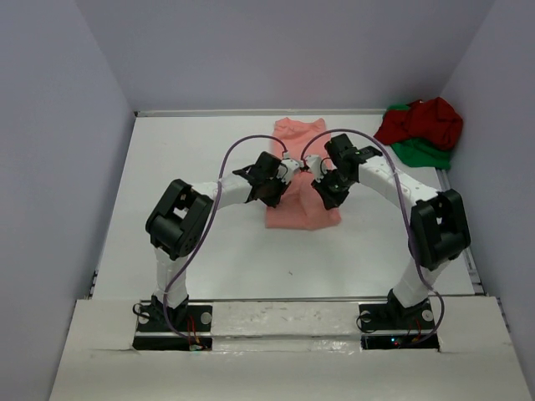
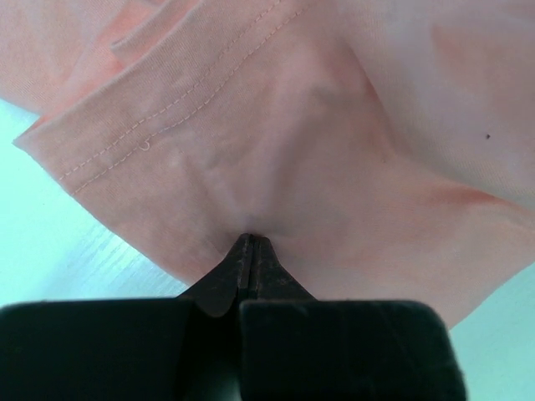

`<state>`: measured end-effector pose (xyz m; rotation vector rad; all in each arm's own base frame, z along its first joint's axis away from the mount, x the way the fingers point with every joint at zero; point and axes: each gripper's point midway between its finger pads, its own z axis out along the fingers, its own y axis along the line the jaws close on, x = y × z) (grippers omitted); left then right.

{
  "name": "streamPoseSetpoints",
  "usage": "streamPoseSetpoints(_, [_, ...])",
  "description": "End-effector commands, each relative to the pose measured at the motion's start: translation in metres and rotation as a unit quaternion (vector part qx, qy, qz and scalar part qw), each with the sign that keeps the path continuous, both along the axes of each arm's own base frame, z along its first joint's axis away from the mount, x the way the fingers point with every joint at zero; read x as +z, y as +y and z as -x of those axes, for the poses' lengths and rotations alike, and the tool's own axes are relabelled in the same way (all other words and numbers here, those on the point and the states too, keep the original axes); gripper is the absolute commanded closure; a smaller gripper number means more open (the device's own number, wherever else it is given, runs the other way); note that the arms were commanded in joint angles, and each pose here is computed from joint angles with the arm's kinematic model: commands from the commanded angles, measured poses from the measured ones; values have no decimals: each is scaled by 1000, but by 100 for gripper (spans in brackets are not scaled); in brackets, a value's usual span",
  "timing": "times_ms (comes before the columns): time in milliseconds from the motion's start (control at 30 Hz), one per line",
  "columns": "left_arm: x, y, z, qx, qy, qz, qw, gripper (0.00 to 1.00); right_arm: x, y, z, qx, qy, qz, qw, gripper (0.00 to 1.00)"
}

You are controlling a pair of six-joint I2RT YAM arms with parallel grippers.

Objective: Fold and stack the t-shirts
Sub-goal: Fold the folded rectangular tshirt in 1/3 of the way

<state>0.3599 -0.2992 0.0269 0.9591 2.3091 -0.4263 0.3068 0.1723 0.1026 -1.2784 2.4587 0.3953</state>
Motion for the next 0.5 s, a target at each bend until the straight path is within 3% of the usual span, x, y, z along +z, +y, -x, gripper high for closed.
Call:
streamPoseSetpoints(0, [28, 1, 3, -9, -22, -1, 1000, 100, -7, 18, -41, -9, -35, -19, 999, 99])
streamPoseSetpoints(167, [32, 5, 3, -9, -32, -4, 999, 100, -23, 19, -73, -23, -47, -3, 999, 100])
streamPoseSetpoints(233, [34, 5, 2, -8, -36, -5, 999, 100, -20, 21, -87, -30, -61, 1, 998, 79])
streamPoseSetpoints(333, [36, 5, 2, -9, -37, -5, 999, 100, -22, 20, -99, -35, -63, 5, 997, 72])
streamPoseSetpoints(467, [40, 7, -1, -4, -45, -8, 999, 100, -23, 24, -77, -16, -15, -7, 1000, 65])
